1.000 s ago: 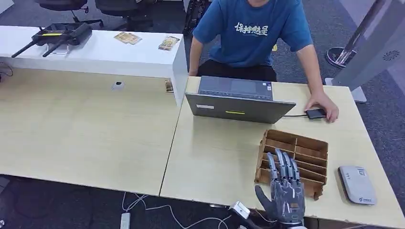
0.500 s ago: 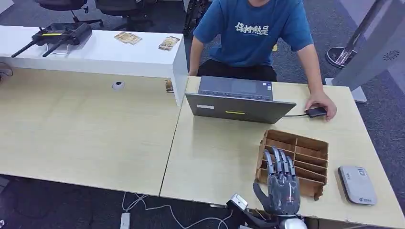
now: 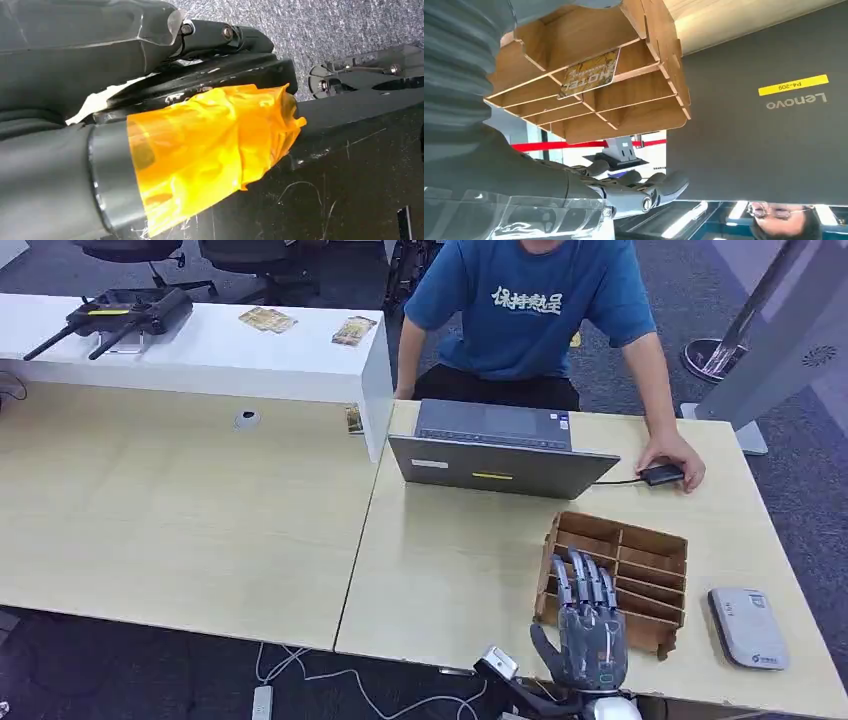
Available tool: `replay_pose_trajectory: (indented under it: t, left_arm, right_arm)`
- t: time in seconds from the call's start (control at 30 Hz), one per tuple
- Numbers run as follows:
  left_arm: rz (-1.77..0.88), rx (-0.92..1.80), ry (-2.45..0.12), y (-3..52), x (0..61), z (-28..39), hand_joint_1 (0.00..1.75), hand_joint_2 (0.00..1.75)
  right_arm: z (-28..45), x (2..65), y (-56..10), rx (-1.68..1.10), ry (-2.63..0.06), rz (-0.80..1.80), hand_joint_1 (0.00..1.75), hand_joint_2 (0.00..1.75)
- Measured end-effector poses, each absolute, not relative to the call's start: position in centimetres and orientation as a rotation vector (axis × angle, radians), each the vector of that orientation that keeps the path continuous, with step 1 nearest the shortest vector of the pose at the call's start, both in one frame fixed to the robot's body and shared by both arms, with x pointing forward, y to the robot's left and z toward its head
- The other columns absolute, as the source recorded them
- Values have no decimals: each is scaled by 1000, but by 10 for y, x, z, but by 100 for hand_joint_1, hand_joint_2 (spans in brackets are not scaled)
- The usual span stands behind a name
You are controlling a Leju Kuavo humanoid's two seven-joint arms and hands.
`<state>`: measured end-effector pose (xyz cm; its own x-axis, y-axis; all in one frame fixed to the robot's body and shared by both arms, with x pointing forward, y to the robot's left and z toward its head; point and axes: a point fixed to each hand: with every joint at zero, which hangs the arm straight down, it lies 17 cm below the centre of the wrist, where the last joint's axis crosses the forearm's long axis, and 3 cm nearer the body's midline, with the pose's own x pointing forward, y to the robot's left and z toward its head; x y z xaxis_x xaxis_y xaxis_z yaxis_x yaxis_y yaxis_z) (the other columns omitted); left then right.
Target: Pass the card to the sensor for recognition and then transmit it.
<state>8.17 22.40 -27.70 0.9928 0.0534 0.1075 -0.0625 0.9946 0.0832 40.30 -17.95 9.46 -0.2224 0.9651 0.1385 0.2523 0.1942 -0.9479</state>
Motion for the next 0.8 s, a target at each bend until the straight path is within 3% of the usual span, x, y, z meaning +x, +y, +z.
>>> replay_pose_trajectory:
  t: [0.8]
  left_arm:
    - [85, 84, -100, 224, 81, -277, 0, 0]
  right_arm:
    - [84, 404, -204, -1241, -1493, 1107, 0, 175]
